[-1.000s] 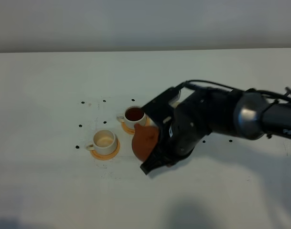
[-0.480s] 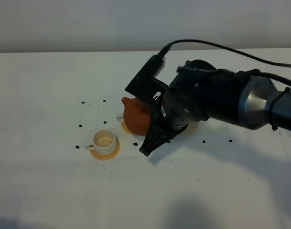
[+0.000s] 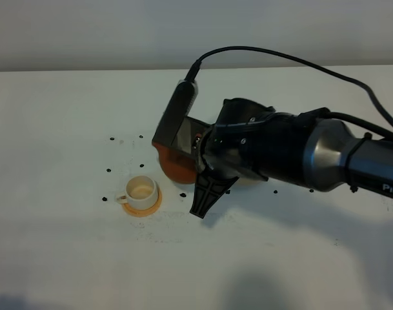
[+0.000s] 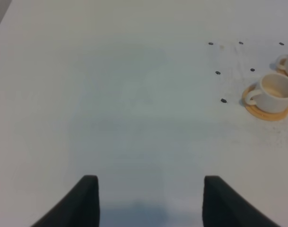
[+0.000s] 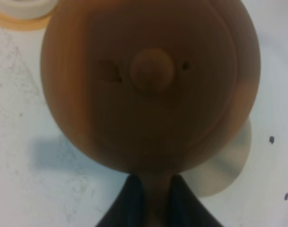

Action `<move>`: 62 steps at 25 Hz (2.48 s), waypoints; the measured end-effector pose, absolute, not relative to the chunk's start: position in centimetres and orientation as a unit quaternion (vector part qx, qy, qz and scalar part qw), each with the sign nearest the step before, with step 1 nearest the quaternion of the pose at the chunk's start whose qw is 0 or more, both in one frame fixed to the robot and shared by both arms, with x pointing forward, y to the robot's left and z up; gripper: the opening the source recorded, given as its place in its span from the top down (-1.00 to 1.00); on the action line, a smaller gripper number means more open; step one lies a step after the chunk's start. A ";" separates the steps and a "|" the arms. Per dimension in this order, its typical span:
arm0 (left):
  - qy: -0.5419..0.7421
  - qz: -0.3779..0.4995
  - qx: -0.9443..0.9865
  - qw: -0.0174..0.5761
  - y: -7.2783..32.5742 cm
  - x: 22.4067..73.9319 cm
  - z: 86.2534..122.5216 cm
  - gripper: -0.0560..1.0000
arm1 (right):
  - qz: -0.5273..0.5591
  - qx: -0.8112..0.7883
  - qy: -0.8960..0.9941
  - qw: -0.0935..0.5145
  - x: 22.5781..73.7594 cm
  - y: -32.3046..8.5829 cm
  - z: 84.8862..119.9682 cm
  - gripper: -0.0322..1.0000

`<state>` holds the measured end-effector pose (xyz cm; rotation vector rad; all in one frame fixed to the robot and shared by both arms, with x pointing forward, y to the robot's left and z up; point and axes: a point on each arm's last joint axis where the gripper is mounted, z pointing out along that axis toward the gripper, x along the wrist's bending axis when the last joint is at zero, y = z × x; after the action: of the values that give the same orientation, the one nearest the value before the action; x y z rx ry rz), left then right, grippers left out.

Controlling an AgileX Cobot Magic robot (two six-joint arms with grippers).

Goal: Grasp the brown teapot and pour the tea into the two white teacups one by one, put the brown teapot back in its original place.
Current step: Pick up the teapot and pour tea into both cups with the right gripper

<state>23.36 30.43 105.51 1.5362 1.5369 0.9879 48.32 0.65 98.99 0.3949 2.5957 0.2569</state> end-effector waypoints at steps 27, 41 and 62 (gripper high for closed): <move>0.599 0.385 0.598 0.368 30.4 23.4 105.5 -0.05 | -0.002 0.045 0.958 0.282 46.5 2.8 96.9 0.76; 0.599 0.385 0.598 0.368 30.4 23.4 105.5 -0.05 | -0.043 0.045 0.951 0.302 47.3 3.1 96.9 0.76; 0.599 0.385 0.598 0.368 30.4 23.4 105.5 -0.05 | -0.054 0.001 0.927 0.371 46.7 4.9 98.9 0.76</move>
<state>23.36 30.43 105.51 1.5362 1.5369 0.9879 46.69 4.89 98.91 0.0022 2.3771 -0.1388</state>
